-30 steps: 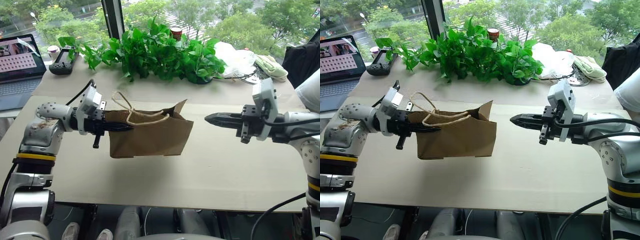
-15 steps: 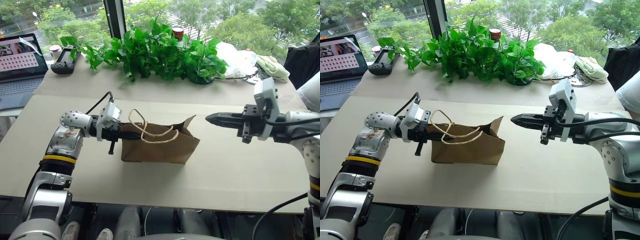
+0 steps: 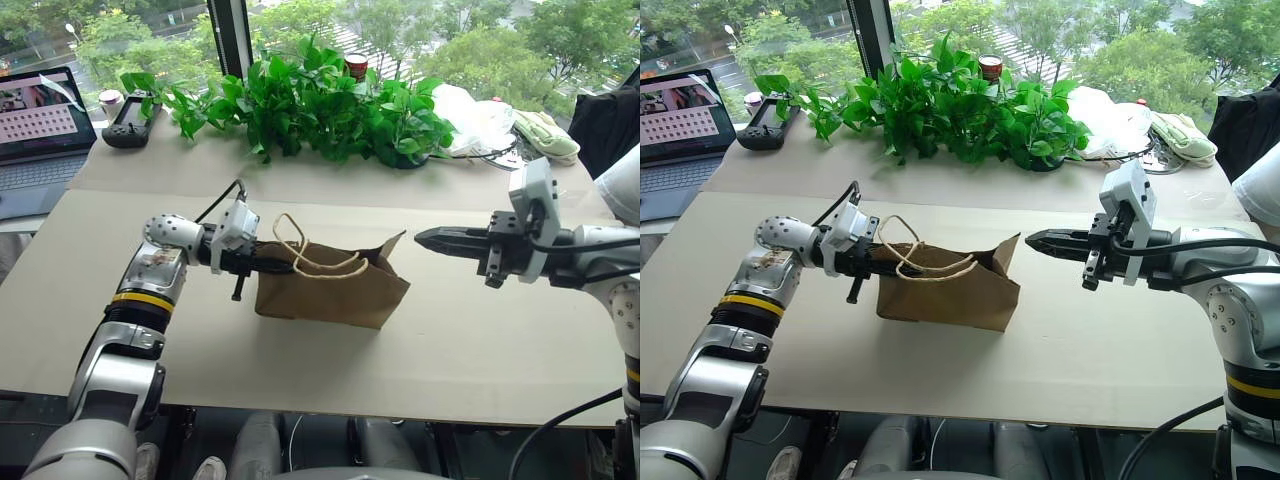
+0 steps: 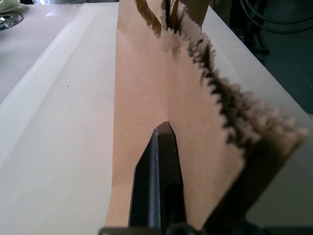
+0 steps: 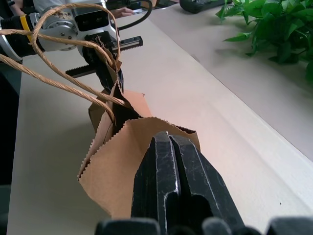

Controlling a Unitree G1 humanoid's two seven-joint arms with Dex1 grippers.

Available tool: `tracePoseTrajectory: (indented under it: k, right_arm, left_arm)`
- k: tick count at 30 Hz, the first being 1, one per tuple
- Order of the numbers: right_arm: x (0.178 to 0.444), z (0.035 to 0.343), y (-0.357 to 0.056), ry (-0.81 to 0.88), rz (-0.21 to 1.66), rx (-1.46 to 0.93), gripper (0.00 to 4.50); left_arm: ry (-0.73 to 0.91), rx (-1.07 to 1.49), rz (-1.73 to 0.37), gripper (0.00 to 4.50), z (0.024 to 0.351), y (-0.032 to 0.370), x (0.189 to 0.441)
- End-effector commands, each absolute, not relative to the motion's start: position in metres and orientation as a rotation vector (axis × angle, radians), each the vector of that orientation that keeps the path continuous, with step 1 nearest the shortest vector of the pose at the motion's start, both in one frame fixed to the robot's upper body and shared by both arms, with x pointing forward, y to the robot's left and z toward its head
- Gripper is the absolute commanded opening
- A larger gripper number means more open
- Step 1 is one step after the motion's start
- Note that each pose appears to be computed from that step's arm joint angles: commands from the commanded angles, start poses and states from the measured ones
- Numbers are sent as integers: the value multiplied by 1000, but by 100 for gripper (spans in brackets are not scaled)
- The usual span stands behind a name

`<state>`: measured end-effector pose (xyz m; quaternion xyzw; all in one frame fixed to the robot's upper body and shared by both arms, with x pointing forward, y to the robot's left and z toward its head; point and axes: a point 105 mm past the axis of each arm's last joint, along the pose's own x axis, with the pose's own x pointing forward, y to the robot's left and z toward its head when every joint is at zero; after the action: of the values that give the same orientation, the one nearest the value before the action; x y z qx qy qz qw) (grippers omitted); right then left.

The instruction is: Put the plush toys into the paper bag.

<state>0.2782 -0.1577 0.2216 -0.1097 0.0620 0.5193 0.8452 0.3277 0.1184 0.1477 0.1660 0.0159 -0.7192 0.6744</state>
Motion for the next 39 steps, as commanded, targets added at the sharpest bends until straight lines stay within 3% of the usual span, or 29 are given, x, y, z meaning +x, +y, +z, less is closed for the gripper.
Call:
tracePoseTrajectory:
  k: [1, 4, 13, 15, 29, 39]
  right_arm:
    - [275, 227, -159, 114, 1091, -264, 0]
    - [277, 226, -160, 117, 1083, -268, 0]
    - [280, 224, -160, 121, 1072, -277, 0]
    - [281, 224, -160, 121, 1071, -278, 0]
    - [287, 226, -161, 112, 1066, -286, 0]
    - [285, 225, -163, 129, 1073, -303, 0]
  left_arm:
    - [37, 405, -1604, 1, 155, 120, 331]
    - [67, 393, -1600, 74, 156, 122, 331]
    - [97, 398, -1578, 399, 159, 125, 332]
    - [98, 393, -1576, 442, 162, 126, 332]
    - [102, 392, -1510, 442, 197, 142, 319]
    - [123, 277, -1439, 442, 257, 179, 299]
